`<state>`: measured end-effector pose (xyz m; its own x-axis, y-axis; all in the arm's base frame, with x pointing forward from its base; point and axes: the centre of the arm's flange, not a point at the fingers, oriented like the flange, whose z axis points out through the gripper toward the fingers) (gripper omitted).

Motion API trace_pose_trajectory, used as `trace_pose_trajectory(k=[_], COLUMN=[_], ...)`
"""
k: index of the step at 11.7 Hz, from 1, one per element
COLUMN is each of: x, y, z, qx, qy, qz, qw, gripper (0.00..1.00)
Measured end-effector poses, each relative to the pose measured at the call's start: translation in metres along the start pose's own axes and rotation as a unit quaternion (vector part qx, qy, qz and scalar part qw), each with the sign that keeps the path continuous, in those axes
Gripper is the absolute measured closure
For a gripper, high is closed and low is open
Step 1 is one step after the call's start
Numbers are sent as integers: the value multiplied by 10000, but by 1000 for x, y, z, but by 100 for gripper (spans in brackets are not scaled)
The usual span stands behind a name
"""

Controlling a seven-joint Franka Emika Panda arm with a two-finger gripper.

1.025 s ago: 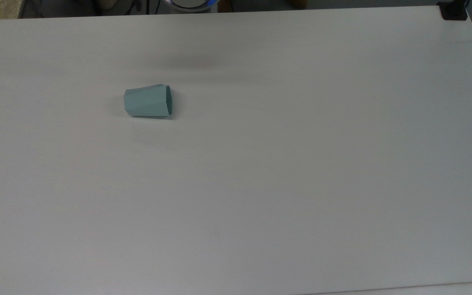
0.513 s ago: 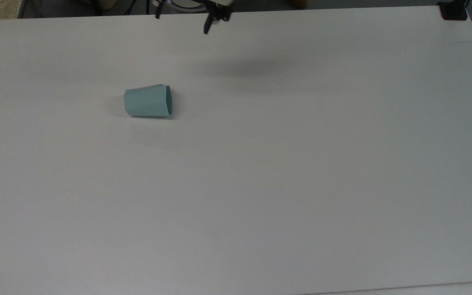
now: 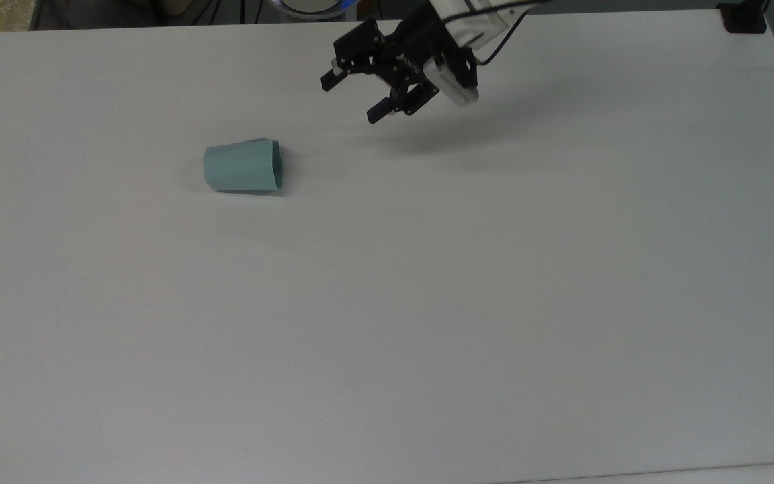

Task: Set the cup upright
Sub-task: 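Move the open gripper down toward the teal cup's open rim, then close the gripper on the rim wall of the lying cup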

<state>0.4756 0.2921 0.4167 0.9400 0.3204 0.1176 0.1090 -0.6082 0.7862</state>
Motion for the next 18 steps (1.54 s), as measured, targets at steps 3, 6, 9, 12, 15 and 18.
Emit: trace_pose_trajectory(k=[3,6,9,12,15,18], x=[-1,-8,-17,-16,-14,-13], y=[-30,-53,-51,-46,-49,-41], z=[33,61,91,131,158,175], qx=[-522,-993,-1189,-1303,-1381,-1418], qy=[52,3,-168,-441,-485,-565], qz=[-89,-87,-23,-40,-90,-33], qw=[9986,9950,9928,9905,9892,9883], gripper=[0,0,0,0,0,2])
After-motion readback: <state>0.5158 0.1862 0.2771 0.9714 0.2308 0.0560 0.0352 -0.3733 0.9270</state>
